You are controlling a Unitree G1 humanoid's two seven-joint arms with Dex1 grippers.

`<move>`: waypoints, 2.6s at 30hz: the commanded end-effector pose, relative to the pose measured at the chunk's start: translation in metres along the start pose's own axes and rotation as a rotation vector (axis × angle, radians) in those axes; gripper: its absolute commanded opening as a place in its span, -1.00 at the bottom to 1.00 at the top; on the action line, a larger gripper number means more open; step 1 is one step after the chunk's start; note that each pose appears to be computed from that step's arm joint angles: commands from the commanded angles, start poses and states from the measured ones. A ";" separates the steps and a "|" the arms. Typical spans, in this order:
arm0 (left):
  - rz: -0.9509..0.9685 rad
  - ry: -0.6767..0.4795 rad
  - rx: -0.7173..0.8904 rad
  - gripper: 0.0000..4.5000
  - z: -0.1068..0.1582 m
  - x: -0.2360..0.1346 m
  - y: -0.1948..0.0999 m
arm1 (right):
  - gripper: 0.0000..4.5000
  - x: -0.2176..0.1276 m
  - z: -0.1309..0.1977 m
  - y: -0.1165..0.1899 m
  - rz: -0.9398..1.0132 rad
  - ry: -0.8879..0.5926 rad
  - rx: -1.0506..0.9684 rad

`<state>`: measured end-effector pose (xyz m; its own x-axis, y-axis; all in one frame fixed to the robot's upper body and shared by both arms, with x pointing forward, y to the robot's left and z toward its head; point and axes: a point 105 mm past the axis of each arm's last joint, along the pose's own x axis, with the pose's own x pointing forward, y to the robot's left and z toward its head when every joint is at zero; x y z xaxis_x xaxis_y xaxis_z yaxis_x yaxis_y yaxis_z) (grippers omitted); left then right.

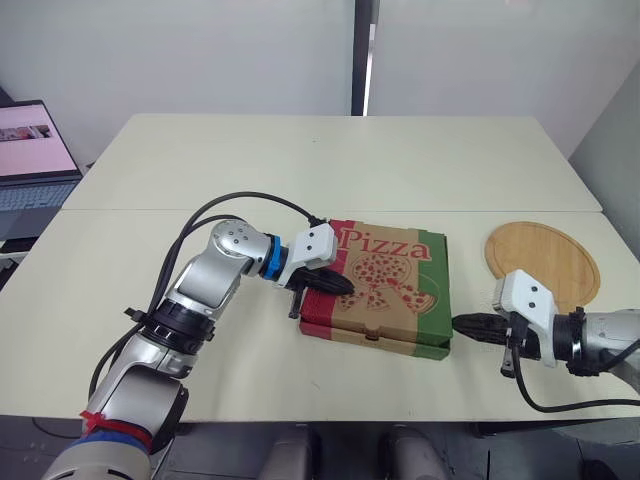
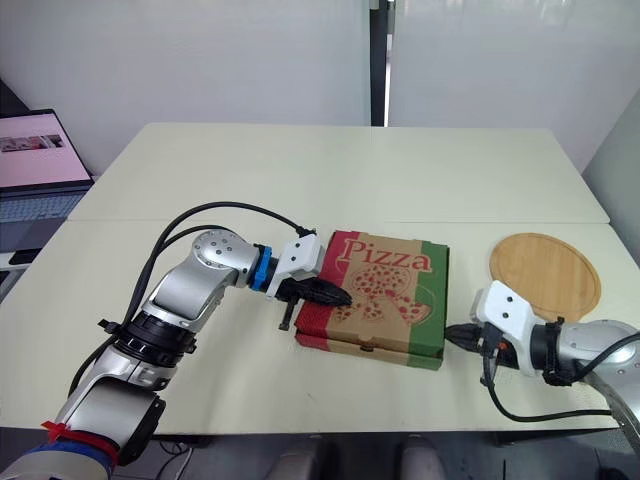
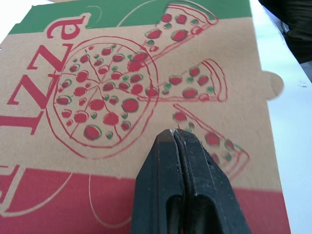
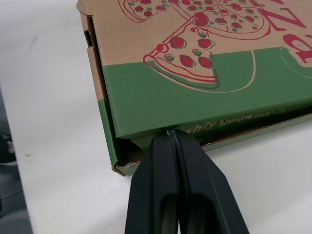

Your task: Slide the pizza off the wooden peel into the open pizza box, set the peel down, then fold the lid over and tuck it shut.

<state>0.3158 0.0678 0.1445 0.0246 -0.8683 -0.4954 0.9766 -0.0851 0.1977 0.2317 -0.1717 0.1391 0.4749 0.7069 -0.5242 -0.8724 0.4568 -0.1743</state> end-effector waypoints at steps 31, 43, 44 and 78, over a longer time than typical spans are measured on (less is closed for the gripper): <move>-0.036 0.110 -0.049 -1.00 -0.024 -0.014 -0.020 | -0.97 0.044 0.012 0.015 0.067 -0.028 -0.146; 0.132 -0.119 -0.130 -1.00 0.012 -0.041 -0.008 | -0.97 0.026 0.031 -0.004 -0.024 -0.115 -0.125; 0.186 -0.143 -0.158 -1.00 0.015 -0.053 -0.003 | -0.97 0.020 0.034 -0.010 -0.059 -0.128 -0.114; 0.264 -0.061 -0.454 -1.00 -0.043 -0.017 -0.062 | -0.97 0.037 -0.024 -0.051 -0.166 0.017 -0.095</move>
<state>0.2730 0.1235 0.0959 0.3285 -0.8224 -0.4646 0.9072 0.4116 -0.0872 0.2925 -0.1947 0.1036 0.6375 0.5675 -0.5212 -0.7628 0.5601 -0.3232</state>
